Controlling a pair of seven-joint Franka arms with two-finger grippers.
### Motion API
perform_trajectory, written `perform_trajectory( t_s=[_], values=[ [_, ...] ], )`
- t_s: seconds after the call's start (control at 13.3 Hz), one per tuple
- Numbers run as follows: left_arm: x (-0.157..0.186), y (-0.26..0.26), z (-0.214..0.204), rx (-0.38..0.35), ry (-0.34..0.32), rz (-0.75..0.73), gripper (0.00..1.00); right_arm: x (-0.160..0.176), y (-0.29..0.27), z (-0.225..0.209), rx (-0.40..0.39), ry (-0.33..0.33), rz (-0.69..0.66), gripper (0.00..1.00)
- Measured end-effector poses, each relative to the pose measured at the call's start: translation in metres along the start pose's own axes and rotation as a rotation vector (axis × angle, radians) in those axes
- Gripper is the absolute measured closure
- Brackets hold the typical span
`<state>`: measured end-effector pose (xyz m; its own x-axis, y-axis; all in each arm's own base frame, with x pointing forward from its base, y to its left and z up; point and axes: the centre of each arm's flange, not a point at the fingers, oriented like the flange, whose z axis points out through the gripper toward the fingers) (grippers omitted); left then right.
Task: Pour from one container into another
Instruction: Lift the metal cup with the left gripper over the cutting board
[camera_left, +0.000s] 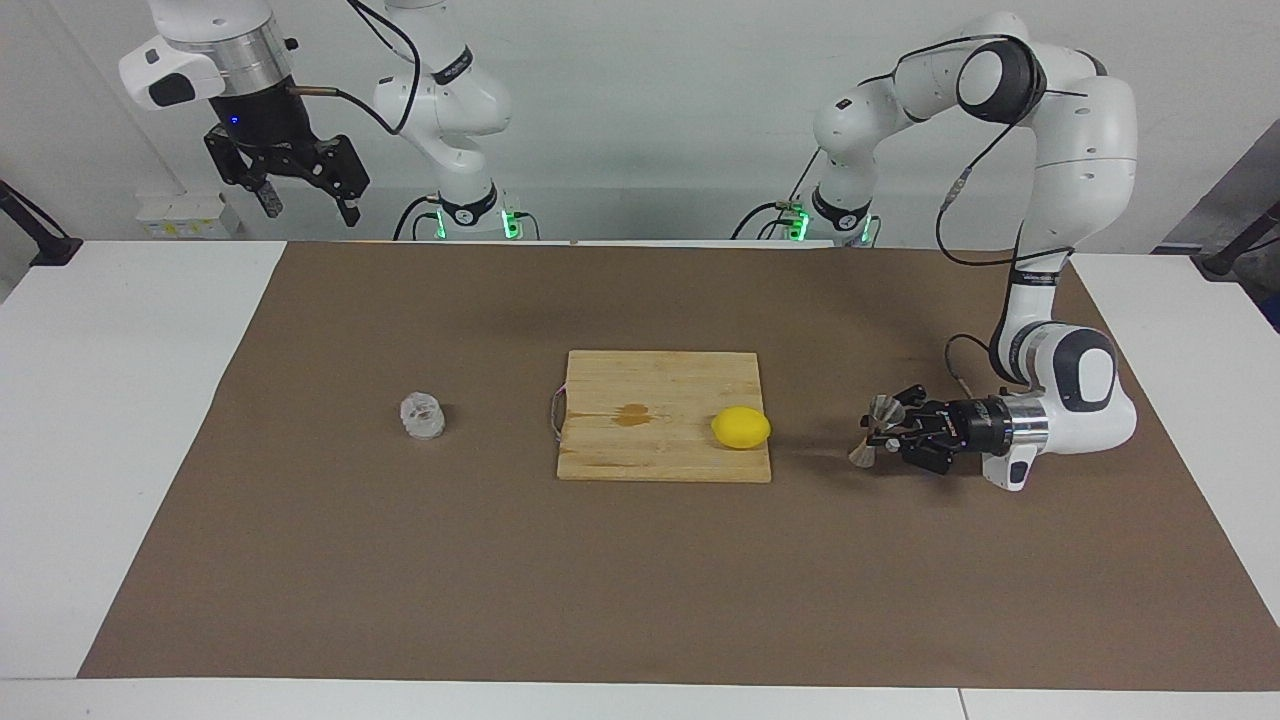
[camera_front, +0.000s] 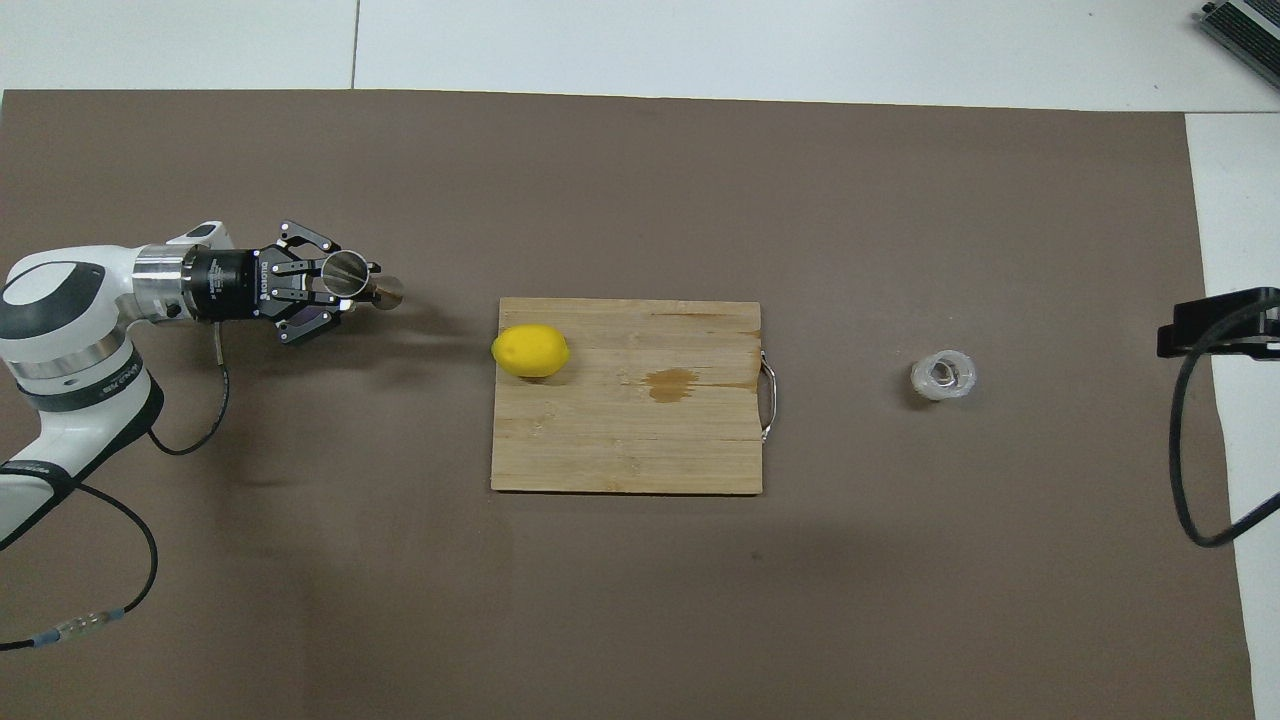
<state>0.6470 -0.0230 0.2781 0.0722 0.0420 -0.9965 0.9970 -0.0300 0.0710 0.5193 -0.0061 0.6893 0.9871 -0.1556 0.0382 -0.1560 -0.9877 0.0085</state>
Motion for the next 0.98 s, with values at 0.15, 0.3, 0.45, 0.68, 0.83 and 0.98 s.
perform_trajectory(
  t_s=[0.15,0.3,0.45,0.68,0.83,0.98],
  values=[
    [-0.017,0.008,0.027,-0.01,0.0,-0.009,0.71,0.0,0.0,0.0,0.0,0.0,0.0,0.0],
    [-0.028,0.013,0.05,-0.027,-0.01,-0.009,0.71,0.0,0.0,0.0,0.0,0.0,0.0,0.0],
    [-0.034,0.017,0.077,-0.057,-0.027,-0.017,0.71,0.0,0.0,0.0,0.0,0.0,0.0,0.0],
    [-0.043,0.017,0.132,-0.074,-0.008,-0.018,0.71,0.0,0.0,0.0,0.0,0.0,0.0,0.0],
    [-0.047,0.013,0.167,-0.07,0.004,-0.021,0.71,0.0,0.0,0.0,0.0,0.0,0.0,0.0],
    [-0.05,0.007,0.195,-0.062,-0.011,-0.034,0.71,0.0,0.0,0.0,0.0,0.0,0.0,0.0]
  ],
)
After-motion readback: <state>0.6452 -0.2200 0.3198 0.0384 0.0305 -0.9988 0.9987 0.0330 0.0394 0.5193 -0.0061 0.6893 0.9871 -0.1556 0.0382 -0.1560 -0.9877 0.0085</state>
